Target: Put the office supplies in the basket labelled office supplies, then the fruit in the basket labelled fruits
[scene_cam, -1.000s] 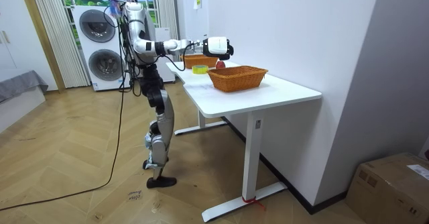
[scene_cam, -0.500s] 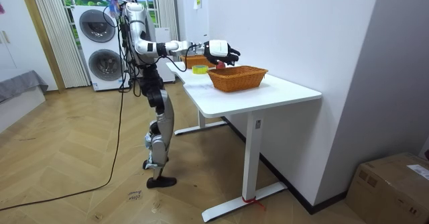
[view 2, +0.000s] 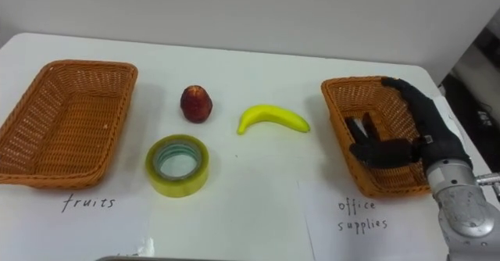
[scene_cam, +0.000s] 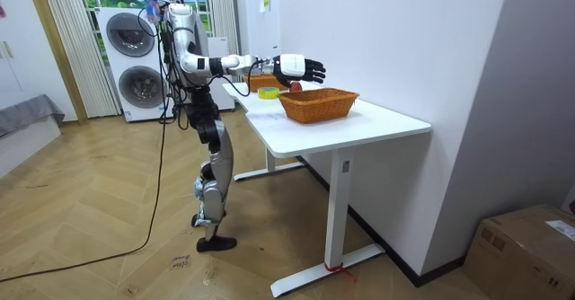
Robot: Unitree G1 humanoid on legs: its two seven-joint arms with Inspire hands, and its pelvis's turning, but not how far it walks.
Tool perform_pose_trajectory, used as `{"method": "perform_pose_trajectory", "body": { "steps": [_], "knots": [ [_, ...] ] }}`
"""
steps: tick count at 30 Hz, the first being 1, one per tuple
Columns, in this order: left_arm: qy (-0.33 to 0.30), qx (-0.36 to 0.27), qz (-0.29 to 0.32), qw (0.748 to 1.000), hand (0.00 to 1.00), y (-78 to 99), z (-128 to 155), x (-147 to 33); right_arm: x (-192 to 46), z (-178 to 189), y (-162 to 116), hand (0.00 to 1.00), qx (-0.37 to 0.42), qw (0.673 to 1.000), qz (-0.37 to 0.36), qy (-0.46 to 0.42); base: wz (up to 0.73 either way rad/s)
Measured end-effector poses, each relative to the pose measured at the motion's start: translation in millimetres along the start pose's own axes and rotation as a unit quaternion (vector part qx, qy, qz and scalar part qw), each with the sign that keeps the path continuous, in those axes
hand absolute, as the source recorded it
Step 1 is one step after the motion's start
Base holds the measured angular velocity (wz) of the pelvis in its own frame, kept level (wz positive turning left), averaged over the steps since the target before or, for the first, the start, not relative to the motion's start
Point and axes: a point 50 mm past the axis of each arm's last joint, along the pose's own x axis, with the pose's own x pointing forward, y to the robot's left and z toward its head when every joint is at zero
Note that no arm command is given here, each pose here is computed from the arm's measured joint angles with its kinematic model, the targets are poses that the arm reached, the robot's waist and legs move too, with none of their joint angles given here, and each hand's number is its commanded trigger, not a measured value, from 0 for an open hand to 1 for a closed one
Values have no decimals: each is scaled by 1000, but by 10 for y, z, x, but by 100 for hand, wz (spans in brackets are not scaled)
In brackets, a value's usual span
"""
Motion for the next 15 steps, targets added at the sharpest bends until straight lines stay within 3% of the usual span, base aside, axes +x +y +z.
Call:
{"method": "perform_pose_trajectory", "body": {
  "steps": [15],
  "knots": [
    [0,0,-1,1000,0,-1,1,0,0,0,4,0,0,1000,4,0,0]
  ]
}}
